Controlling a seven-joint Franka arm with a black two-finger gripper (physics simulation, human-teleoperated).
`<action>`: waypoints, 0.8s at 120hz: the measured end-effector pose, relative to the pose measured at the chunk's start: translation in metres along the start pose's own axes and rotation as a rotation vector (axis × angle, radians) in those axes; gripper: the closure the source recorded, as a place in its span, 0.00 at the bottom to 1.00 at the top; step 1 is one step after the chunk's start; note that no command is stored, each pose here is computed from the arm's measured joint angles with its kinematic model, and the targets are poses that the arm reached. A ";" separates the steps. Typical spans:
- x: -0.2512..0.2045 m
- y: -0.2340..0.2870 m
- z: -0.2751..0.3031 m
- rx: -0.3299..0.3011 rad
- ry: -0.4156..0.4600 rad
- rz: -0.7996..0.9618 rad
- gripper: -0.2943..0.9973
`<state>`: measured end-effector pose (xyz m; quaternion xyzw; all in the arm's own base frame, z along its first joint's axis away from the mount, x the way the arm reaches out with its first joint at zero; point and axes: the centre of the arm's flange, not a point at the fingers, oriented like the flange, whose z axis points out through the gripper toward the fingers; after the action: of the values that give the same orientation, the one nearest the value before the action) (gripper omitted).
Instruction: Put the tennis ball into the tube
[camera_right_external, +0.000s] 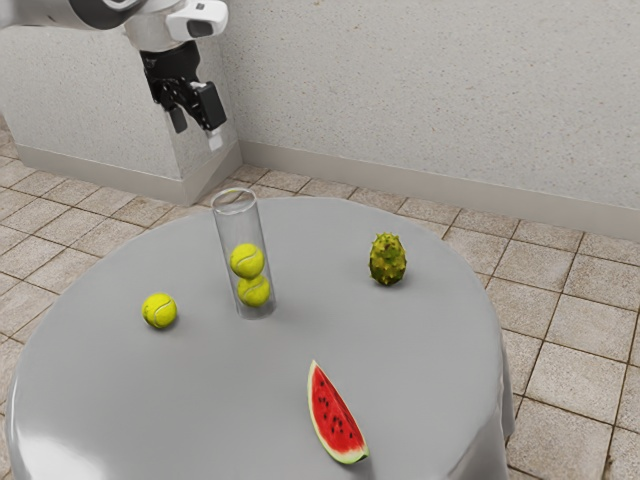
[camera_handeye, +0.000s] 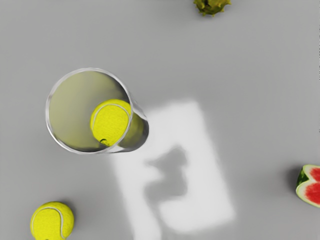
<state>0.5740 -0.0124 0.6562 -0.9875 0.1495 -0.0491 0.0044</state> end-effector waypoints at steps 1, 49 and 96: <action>0.000 0.000 0.000 0.000 0.000 0.001 0.23; -0.008 0.000 0.020 -0.018 -0.075 0.008 0.23; -0.105 -0.022 0.110 -0.042 -0.222 -0.098 0.23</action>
<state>0.4912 0.0390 0.5368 -0.9929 0.1007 0.0633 -0.0020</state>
